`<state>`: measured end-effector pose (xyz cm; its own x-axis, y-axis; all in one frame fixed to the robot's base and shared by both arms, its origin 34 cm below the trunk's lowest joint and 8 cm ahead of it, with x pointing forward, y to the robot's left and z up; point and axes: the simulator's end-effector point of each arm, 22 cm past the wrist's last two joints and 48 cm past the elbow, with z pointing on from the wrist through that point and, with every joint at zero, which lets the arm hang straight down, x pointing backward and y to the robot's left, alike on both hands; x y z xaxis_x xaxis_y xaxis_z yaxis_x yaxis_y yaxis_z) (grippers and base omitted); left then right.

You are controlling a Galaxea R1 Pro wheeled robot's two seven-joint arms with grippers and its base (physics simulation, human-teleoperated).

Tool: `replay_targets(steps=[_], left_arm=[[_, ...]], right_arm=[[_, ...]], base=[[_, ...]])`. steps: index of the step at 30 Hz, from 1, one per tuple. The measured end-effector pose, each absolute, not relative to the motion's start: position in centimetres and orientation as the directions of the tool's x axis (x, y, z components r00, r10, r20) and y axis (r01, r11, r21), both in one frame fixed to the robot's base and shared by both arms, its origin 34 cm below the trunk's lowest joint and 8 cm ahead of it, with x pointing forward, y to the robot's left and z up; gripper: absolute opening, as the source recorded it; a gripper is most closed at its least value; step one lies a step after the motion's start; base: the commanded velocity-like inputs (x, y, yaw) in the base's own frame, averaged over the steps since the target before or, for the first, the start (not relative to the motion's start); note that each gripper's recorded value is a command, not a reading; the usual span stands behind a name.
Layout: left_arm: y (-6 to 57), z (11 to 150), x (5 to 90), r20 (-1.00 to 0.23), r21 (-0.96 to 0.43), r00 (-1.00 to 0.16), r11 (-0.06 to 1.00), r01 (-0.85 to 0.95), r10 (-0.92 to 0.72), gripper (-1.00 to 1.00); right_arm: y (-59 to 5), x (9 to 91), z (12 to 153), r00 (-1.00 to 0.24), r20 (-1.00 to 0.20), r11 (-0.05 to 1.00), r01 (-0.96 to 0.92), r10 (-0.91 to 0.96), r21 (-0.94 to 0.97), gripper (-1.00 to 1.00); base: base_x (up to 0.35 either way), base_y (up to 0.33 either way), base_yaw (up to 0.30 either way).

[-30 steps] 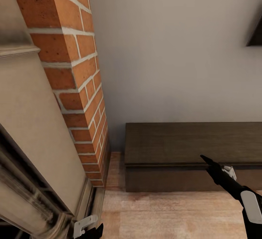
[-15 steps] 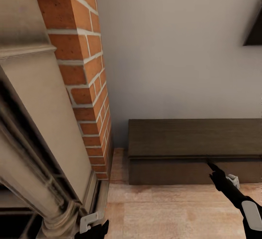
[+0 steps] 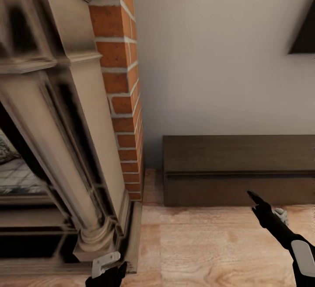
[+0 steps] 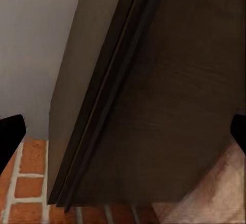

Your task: Place each of the two pumpkins and all three candles from the living room inside a cabinet in the living room (use any cabinet), then make sure every cabinet is closed, and position the cauldron so it is next to a table in the living room.

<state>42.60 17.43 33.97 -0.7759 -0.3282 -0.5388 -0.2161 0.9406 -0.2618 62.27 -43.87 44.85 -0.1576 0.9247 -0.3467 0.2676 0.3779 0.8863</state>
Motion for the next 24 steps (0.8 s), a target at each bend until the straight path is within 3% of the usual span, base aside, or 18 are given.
replay_targets(steps=[18, 22, 24], left_arm=[[18.3, 33.8, 42.8, -0.539, -0.257, -0.77, 0.937, -0.238, -0.343, 1.0], [20.5, 32.9, 42.7, -0.502, -0.27, -0.756, 0.907, -0.323, -0.419, 1.0], [20.8, 32.8, 42.6, -0.496, -0.273, -0.754, 0.902, -0.335, -0.43, 1.0]], right_arm=[[-44.3, 63.0, 47.4, -0.15, -0.391, 0.416, 0.223, 0.908, 0.882, 1.0], [-41.6, 63.4, 47.2, -0.365, -0.48, 0.572, 0.21, 0.798, 0.793, 1.0], [-40.8, 63.5, 47.4, -0.41, -0.507, 0.614, 0.189, 0.758, 0.766, 1.0]], base=[[-0.284, 0.201, 0.0], [-0.135, 0.279, 0.0], [-0.024, 0.177, 0.0]])
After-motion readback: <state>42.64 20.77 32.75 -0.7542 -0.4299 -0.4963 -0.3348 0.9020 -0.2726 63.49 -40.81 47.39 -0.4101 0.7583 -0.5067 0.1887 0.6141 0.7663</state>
